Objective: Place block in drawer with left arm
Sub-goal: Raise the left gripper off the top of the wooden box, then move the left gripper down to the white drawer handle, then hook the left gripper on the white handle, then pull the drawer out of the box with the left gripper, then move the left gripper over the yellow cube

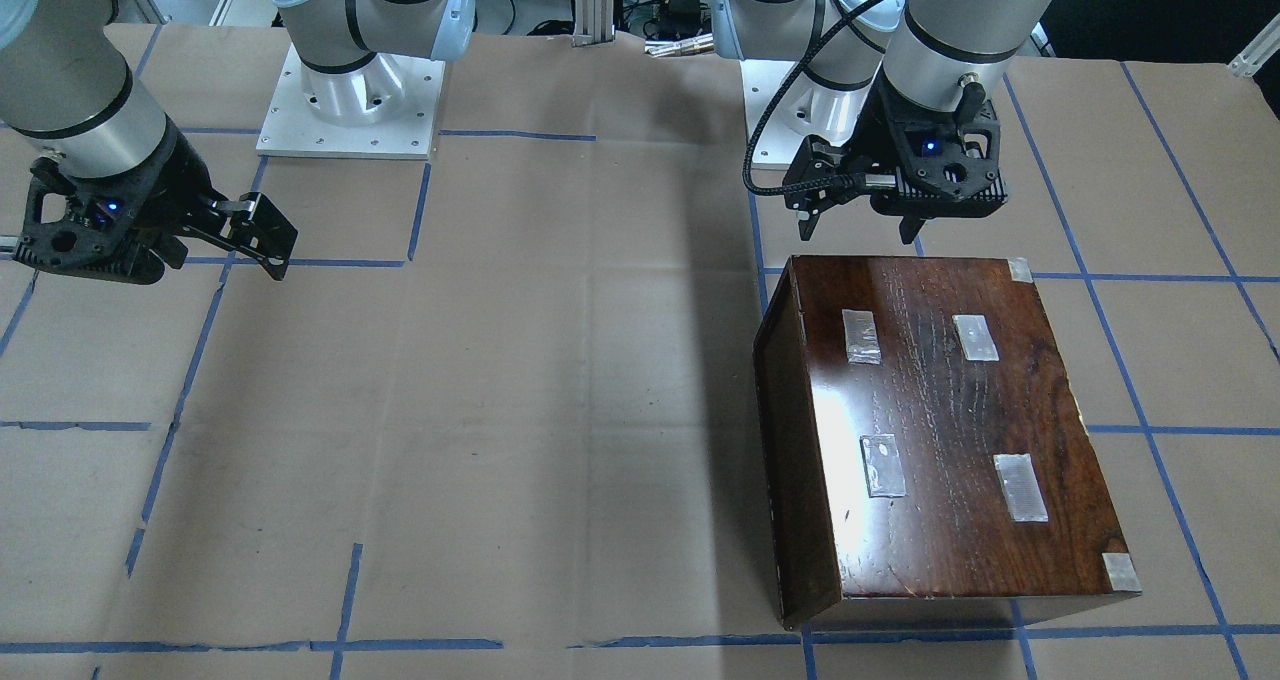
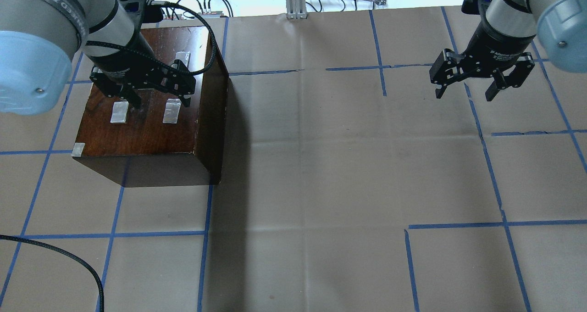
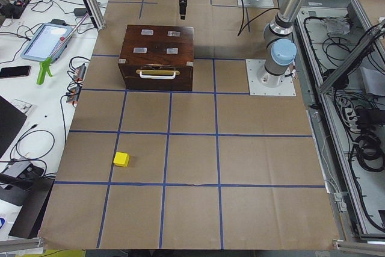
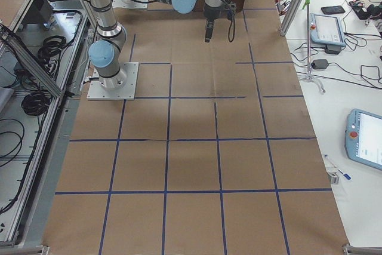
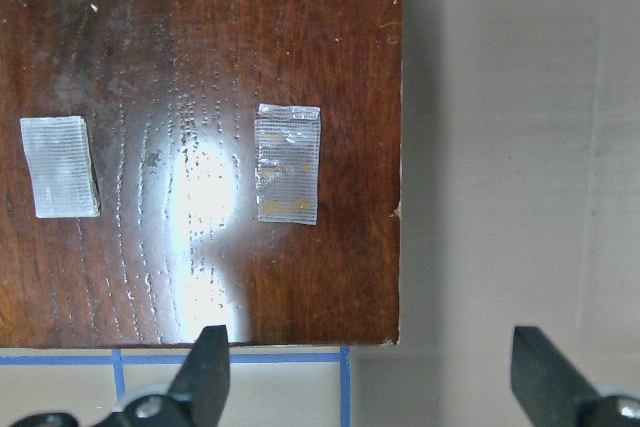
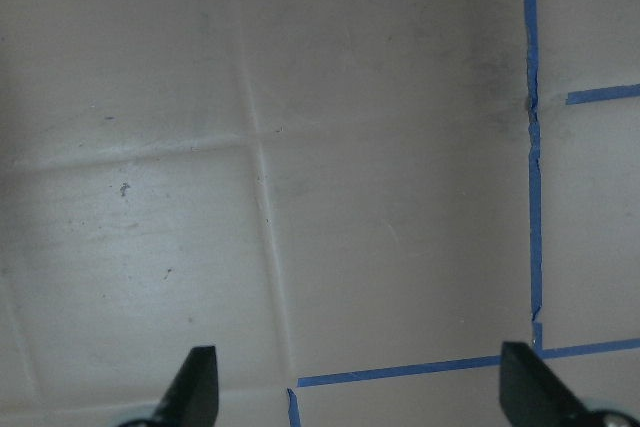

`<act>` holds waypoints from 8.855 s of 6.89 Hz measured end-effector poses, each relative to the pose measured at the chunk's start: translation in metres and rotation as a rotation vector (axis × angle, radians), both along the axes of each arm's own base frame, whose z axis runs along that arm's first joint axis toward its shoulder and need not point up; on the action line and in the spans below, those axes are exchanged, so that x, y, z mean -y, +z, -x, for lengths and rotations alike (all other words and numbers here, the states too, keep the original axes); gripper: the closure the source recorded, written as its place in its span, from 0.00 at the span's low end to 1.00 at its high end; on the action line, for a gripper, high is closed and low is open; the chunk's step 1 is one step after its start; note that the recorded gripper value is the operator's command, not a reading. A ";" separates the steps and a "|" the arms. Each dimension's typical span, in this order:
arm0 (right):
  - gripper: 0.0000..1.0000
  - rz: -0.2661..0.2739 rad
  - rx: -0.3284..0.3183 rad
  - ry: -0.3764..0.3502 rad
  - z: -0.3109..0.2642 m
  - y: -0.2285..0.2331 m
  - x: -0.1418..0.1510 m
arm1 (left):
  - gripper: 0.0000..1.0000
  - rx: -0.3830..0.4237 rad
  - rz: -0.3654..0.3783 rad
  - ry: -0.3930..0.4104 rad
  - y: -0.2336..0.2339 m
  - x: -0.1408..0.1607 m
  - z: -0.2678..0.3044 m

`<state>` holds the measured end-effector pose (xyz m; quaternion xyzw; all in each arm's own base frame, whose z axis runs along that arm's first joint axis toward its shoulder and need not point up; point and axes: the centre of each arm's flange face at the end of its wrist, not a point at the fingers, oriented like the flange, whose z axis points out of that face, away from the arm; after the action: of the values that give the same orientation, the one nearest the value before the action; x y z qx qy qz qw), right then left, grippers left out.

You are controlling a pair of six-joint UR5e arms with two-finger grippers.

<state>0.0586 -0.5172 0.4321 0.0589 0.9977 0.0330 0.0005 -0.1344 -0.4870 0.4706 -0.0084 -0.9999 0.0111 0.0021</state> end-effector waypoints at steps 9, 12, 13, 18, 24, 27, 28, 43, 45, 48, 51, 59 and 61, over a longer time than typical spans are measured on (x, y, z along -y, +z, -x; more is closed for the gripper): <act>0.00 0.000 0.000 0.000 0.000 0.000 0.000 | 0.01 0.000 0.021 0.020 0.007 0.010 -0.011; 0.00 0.000 0.000 0.000 0.000 0.000 0.000 | 0.01 -0.001 0.032 0.127 0.008 0.028 -0.082; 0.00 0.000 0.000 0.000 0.000 0.000 0.000 | 0.01 -0.001 0.034 0.143 0.007 0.032 -0.115; 0.00 -0.001 0.000 -0.001 0.000 0.000 0.000 | 0.01 -0.131 0.094 0.090 -0.021 0.066 -0.265; 0.00 0.000 0.000 0.000 0.000 0.000 0.000 | 0.01 -0.330 0.048 0.017 -0.071 0.076 -0.350; 0.00 0.000 0.000 -0.001 0.000 0.000 0.000 | 0.02 -0.357 0.015 0.011 -0.103 0.089 -0.353; 0.00 0.000 0.000 0.000 0.000 0.000 0.000 | 0.02 -0.362 0.008 0.008 -0.116 0.095 -0.355; 0.00 0.000 0.000 0.000 0.000 0.000 0.000 | 0.01 -0.330 0.024 0.016 -0.183 0.125 -0.389; 0.00 0.000 0.000 0.000 0.000 0.000 0.000 | 0.01 -0.315 0.029 0.025 -0.183 0.117 -0.412; 0.00 0.000 0.000 0.000 0.000 0.000 0.000 | 0.01 -0.293 0.049 0.059 -0.180 0.113 -0.457; 0.00 0.000 0.000 0.000 0.000 0.000 0.000 | 0.01 -0.271 0.064 0.090 -0.172 0.108 -0.488; 0.00 0.000 0.000 0.000 0.000 0.000 0.000 | 0.01 -0.050 0.113 0.077 -0.090 0.131 -0.533; 0.00 0.000 0.000 0.000 0.000 0.000 0.000 | 0.01 -0.016 0.132 0.071 -0.099 0.166 -0.567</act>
<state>0.0586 -0.5172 0.4321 0.0589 0.9977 0.0329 0.0006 0.4327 -0.6528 0.3715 0.0271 -0.9966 0.0770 0.0092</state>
